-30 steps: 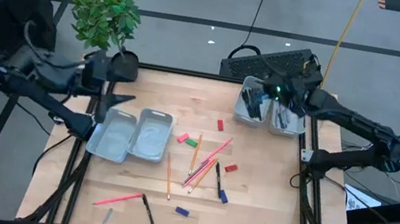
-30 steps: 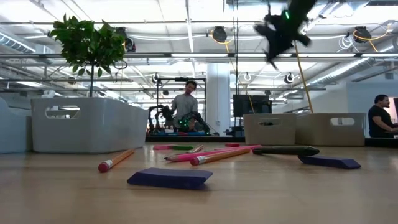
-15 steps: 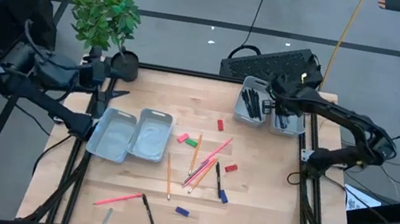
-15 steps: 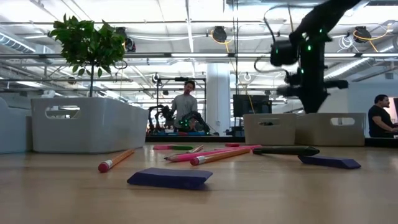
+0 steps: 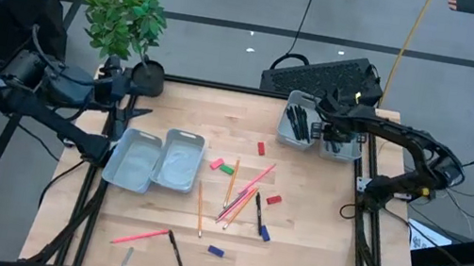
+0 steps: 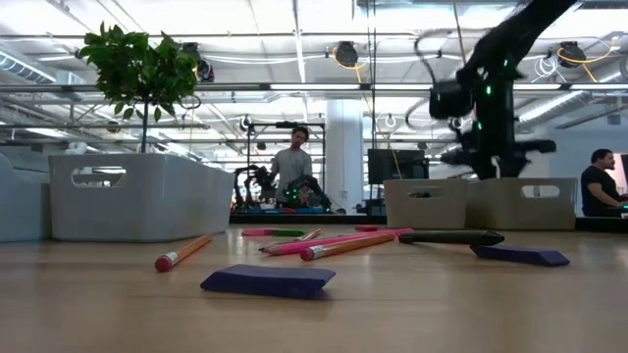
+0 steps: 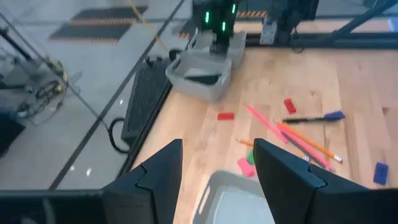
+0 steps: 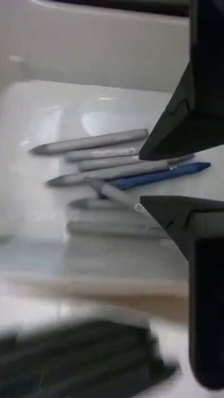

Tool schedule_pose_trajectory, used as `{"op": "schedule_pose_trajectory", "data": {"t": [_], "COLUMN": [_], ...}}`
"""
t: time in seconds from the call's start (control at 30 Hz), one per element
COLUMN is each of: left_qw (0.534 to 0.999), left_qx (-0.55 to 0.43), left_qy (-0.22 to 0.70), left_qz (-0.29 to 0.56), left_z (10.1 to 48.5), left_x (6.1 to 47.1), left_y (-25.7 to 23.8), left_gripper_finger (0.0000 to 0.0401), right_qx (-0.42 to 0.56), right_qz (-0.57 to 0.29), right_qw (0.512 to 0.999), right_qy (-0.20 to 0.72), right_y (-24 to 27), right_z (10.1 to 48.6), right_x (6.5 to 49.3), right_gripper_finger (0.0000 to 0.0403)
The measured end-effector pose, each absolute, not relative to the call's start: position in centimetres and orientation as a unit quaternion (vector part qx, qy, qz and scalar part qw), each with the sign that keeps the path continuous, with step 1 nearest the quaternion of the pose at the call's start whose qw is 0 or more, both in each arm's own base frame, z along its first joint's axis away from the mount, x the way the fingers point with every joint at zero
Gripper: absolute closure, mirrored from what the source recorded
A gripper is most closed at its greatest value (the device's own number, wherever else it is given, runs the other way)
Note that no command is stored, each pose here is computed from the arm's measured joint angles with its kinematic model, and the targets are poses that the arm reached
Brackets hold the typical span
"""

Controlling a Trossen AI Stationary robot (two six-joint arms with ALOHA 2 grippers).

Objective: Sort crayons/erasers/pens/pencils in bins
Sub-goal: Put the gray crayon into the top right gray bin

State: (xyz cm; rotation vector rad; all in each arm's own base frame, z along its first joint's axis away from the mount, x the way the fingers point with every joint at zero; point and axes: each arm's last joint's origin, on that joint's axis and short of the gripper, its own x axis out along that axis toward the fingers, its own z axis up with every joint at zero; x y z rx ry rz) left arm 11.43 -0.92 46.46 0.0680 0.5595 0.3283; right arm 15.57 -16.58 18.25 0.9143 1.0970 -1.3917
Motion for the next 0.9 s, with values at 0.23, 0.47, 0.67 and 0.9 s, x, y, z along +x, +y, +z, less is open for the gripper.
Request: {"op": "schedule_pose_trajectory", "data": {"t": [0.23,0.47,0.67,0.9], "left_qw": [0.911,0.845,0.728,0.61], "left_qx": [-0.03,-0.16,-0.328,-0.443], "left_qy": [0.386,0.487,0.574,0.628], "left_qz": [0.143,0.152,0.181,0.192], "left_z": [42.8,37.9,34.9,31.6], "left_x": [13.8,17.7,19.9,21.1], "left_y": [-2.0,-6.0,-10.9,-18.7], "left_gripper_finger": [0.0201,0.0201,0.0201,0.0201], "right_qx": [0.288,0.121,0.057,-0.001], "right_qz": [-0.501,-0.364,-0.284,-0.19], "right_qw": [0.73,0.9,0.95,0.979], "right_qy": [0.365,0.207,0.118,0.077], "right_y": [-14.2,-9.8,-6.5,-2.8], "right_z": [25.4,31.7,34.6,35.8], "right_x": [17.9,19.5,19.4,20.0], "right_gripper_finger": [0.0289,0.0299,0.0299,0.0298]}}
